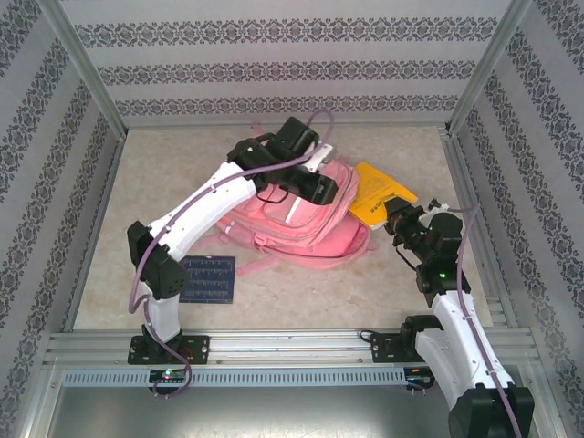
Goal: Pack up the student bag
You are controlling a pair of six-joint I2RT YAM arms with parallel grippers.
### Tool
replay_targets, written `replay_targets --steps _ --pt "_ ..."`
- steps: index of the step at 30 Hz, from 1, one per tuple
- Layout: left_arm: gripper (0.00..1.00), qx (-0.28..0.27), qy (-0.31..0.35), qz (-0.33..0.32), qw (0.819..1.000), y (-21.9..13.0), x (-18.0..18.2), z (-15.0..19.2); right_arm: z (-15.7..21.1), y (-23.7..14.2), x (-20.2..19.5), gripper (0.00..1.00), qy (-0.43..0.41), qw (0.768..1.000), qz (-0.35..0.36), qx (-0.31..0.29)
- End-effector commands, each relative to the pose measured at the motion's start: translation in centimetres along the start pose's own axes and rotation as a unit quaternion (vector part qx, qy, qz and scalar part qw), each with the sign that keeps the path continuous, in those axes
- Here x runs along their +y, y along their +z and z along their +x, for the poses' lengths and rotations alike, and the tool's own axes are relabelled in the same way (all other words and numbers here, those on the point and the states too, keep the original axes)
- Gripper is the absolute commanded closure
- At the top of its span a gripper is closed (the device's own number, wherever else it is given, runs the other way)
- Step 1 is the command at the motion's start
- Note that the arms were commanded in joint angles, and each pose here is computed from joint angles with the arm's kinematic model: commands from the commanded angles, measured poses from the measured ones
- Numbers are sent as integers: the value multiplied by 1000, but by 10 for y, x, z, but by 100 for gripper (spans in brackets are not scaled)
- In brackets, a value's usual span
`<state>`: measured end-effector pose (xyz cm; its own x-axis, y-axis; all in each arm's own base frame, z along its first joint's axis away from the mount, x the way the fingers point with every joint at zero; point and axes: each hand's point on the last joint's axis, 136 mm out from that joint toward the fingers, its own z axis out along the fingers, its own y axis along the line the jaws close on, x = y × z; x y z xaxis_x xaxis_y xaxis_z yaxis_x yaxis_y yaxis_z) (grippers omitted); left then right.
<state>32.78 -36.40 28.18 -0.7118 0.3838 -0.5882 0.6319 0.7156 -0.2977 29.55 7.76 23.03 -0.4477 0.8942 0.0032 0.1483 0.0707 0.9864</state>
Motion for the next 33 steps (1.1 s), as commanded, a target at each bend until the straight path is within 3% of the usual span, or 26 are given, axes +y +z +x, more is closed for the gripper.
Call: replay_targets --steps 1,6,19,21,24,26,30,33 --pt "39 -14 69 -106 992 -21 1 -5 16 -13 65 100 -11 993 -117 32" --pt "37 17 99 -127 987 0 -9 3 17 -9 53 100 -1 994 -108 34" --pt "38 31 115 -117 986 47 -26 -2 18 -9 51 100 -3 994 -105 37" --pt "45 34 118 -130 984 52 -21 -1 18 -9 50 100 -1 994 -105 39" --pt "64 33 120 -163 979 58 -8 -3 19 -9 51 100 -2 994 -106 40" --pt "71 36 123 -159 979 64 -9 -1 19 -9 49 100 -2 994 -104 39" --pt "99 49 115 -124 984 73 -18 5 19 -9 46 100 -6 994 -101 37" --pt "100 55 107 -103 987 73 -23 7 19 -9 40 100 -9 995 -96 35"
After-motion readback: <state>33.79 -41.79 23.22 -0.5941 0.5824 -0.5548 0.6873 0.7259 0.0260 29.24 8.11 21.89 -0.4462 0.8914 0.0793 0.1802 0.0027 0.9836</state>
